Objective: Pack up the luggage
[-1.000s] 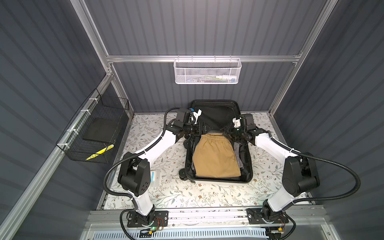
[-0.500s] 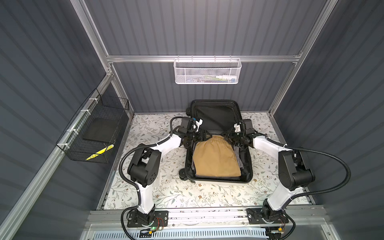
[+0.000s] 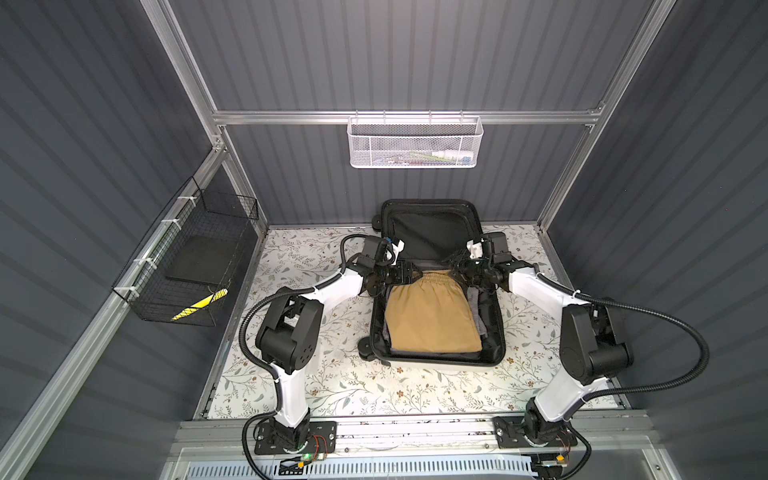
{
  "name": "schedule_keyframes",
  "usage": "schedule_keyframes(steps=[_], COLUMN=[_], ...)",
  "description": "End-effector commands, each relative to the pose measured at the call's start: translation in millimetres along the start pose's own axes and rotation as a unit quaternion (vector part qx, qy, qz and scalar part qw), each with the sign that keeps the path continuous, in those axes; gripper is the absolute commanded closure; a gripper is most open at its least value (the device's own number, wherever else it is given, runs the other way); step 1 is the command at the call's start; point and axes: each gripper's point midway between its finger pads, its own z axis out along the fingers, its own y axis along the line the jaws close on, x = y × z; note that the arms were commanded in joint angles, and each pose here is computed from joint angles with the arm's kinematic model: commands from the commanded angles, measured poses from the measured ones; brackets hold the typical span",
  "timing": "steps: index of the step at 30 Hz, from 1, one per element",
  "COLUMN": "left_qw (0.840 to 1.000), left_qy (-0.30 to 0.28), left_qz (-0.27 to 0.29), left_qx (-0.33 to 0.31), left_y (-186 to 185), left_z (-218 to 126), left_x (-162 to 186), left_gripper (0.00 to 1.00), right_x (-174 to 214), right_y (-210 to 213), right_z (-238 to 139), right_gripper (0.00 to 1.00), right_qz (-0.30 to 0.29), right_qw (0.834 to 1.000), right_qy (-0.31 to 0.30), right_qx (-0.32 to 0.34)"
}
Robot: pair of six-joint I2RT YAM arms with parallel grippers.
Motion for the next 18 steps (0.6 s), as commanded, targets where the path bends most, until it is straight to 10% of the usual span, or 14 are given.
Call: schedule_keyframes(steps=[1,18], left_qw=[0.999,0.992], left_qy=[-0.03,-0.073], left_qz=[0.031,0.043], left_qx=[-0.004,-0.096], left_y=[-25,-21], left_z=[-30,-94], left_x=[-24,-16], left_gripper=[0.1,0.0], right_x=[4,114], right_y=[18,-31], right_z=[-26,-79], right_gripper=[0.37,0.26], right_qz=[-0.032,-0.037], right_qw=[0.999,0.999], right_qy=[-0.002,0.018], right_qx=[-0.004,0.03])
